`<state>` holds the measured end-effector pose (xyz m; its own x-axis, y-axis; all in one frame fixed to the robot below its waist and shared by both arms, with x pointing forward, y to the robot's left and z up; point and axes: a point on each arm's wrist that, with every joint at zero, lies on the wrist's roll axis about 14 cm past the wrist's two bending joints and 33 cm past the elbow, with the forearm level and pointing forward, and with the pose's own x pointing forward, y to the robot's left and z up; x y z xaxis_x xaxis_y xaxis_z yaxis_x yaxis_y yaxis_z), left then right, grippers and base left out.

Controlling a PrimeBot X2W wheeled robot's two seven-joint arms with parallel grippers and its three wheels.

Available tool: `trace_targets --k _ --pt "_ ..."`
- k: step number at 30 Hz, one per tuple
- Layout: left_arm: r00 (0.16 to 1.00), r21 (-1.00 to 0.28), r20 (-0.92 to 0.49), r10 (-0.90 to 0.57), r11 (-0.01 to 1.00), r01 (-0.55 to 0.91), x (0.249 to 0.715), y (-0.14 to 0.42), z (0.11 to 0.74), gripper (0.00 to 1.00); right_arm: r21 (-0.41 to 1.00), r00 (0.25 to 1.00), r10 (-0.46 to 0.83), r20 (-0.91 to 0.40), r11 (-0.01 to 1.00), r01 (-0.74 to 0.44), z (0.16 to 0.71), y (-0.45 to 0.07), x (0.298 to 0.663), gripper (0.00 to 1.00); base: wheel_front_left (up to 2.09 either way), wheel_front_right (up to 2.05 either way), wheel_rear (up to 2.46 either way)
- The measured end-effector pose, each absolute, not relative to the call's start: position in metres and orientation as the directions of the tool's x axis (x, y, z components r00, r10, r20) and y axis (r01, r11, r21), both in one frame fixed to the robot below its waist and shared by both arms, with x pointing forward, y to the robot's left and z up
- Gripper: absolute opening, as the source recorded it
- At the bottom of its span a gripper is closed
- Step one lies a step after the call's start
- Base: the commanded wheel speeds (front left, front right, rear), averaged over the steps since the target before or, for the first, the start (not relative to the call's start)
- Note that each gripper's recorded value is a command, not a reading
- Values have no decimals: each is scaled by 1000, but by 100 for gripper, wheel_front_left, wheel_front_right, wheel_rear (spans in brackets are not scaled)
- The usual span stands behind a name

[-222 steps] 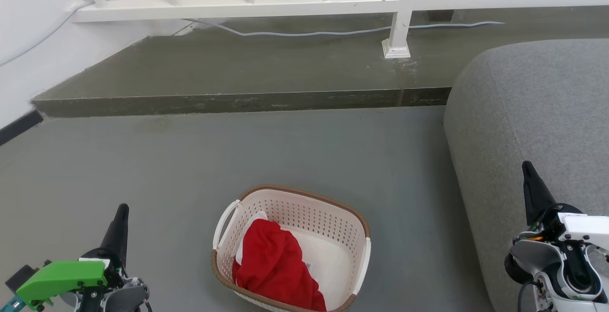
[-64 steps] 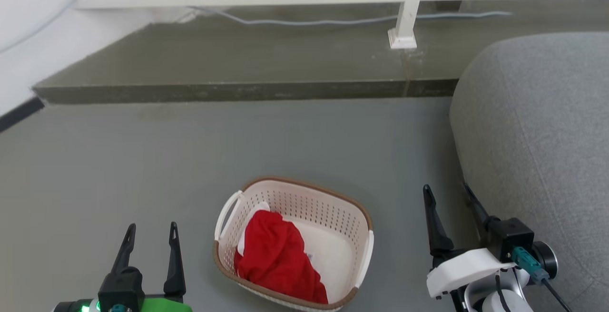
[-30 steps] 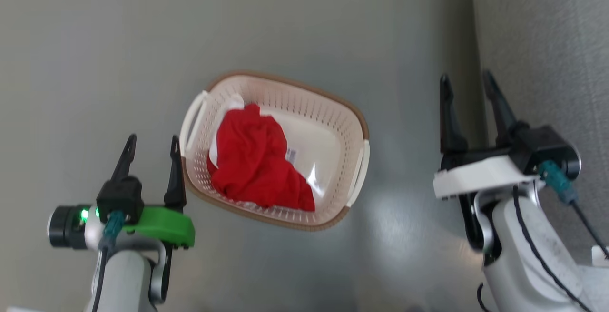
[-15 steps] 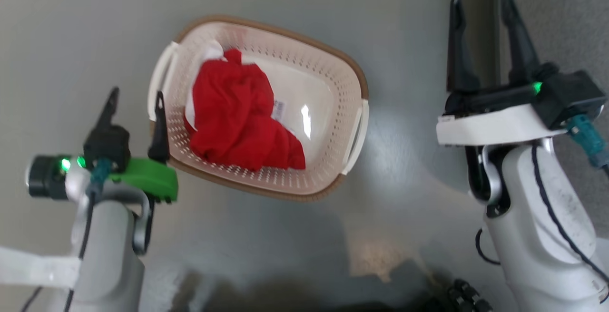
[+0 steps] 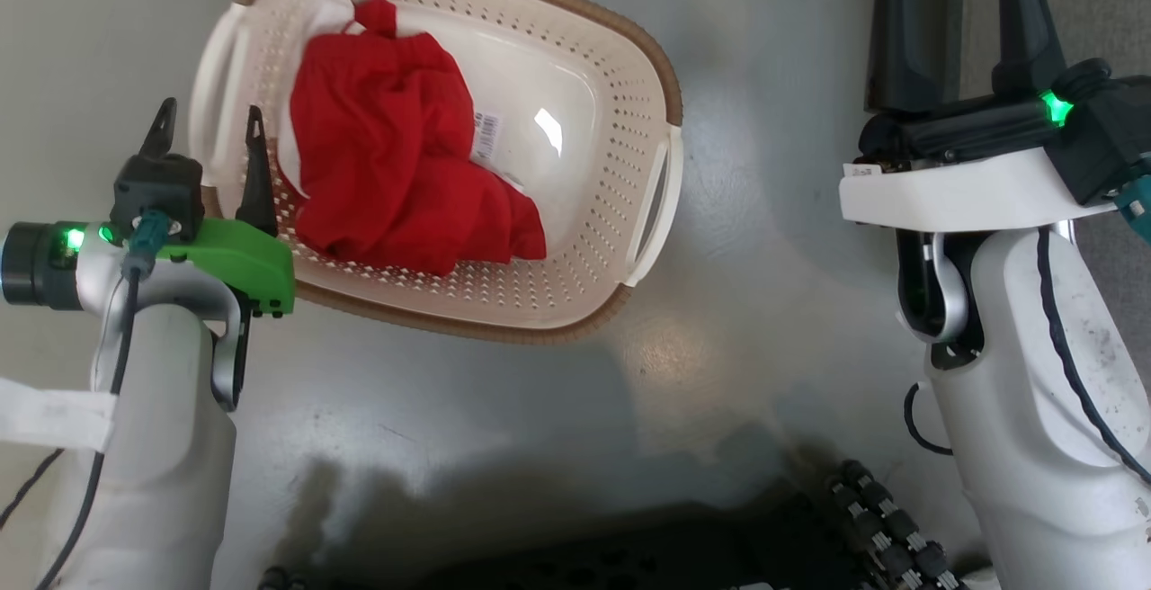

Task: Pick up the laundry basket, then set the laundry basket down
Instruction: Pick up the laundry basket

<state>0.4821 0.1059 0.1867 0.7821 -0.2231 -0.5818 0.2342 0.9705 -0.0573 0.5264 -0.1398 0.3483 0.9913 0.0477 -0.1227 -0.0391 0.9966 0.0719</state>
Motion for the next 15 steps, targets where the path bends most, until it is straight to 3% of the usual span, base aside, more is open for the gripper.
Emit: trace_targets --k 15 --pt "753 -32 -636 -169 981 193 490 119 151 100 53 986 24 -164 998 -15 327 -151 525 100 0 0 0"
